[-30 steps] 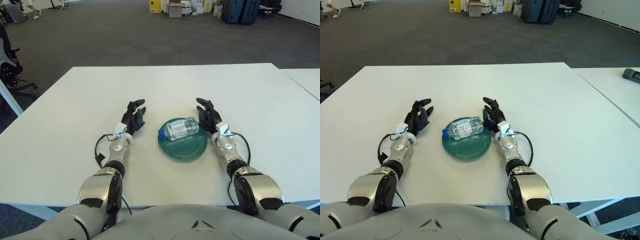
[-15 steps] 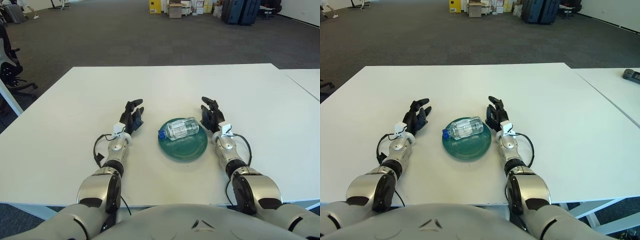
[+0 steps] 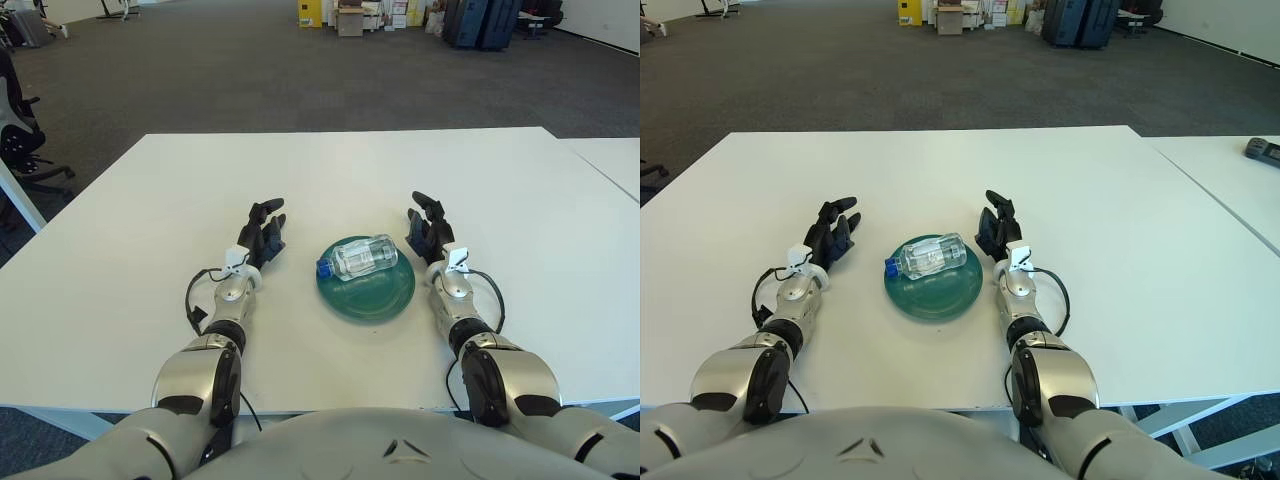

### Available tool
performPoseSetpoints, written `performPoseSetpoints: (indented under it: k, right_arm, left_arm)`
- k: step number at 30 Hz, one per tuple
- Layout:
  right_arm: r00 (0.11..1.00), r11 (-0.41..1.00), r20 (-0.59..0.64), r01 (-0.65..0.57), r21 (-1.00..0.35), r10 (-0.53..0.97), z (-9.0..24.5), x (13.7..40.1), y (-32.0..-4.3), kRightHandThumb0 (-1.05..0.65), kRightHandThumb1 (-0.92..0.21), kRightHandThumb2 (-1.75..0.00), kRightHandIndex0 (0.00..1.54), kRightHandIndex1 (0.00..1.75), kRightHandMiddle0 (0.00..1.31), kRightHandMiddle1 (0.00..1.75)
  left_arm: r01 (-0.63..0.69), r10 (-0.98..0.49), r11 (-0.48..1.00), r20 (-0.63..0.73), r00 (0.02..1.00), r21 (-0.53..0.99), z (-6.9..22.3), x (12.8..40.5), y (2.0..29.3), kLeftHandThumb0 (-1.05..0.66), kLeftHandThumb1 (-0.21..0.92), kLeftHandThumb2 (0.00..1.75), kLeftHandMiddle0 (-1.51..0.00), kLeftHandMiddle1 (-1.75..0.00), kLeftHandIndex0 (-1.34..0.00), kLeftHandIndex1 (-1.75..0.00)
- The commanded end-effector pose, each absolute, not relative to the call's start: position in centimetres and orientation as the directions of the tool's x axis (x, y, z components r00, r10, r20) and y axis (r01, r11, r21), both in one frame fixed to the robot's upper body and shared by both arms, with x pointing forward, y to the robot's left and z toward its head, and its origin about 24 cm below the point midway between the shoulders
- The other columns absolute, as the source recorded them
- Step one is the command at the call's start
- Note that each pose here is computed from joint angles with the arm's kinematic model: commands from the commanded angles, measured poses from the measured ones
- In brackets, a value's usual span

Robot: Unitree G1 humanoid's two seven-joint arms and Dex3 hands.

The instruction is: Put the bottle into the plate.

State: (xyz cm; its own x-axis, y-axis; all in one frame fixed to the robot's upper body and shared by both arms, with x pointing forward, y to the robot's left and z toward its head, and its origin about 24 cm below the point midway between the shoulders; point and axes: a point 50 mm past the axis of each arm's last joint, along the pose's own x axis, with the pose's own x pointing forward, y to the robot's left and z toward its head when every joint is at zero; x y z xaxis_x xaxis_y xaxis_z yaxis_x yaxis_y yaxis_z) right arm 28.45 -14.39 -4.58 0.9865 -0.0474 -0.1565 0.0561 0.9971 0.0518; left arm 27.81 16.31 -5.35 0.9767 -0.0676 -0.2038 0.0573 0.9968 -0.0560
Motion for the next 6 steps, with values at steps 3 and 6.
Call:
performPoseSetpoints:
  k: [3,6]
  right_arm:
    - [0.915,0.987,-0.389,0.145,0.076,-0.104,-8.32,25.4,-14.62,-0.67,-0.92,-0.92,0.27,0.0,0.0,0.57]
    - [0.914,0.985,-0.392,0.152,0.078,-0.11,-8.29,25.47,-14.61,-0.68,-0.92,-0.92,0.26,0.0,0.0,0.57]
  left_arm:
    - [0.047,-0.058,0.998,-0.279,0.959,-0.046,-6.61,26.7,16.94,-0.93,0.92,0.87,-0.47,-0.07,-0.05,-1.04]
    - [0.047,-0.058,0.998,-0.281,0.958,-0.045,-6.64,26.67,16.96,-0.92,0.92,0.87,-0.47,-0.07,-0.06,-1.04]
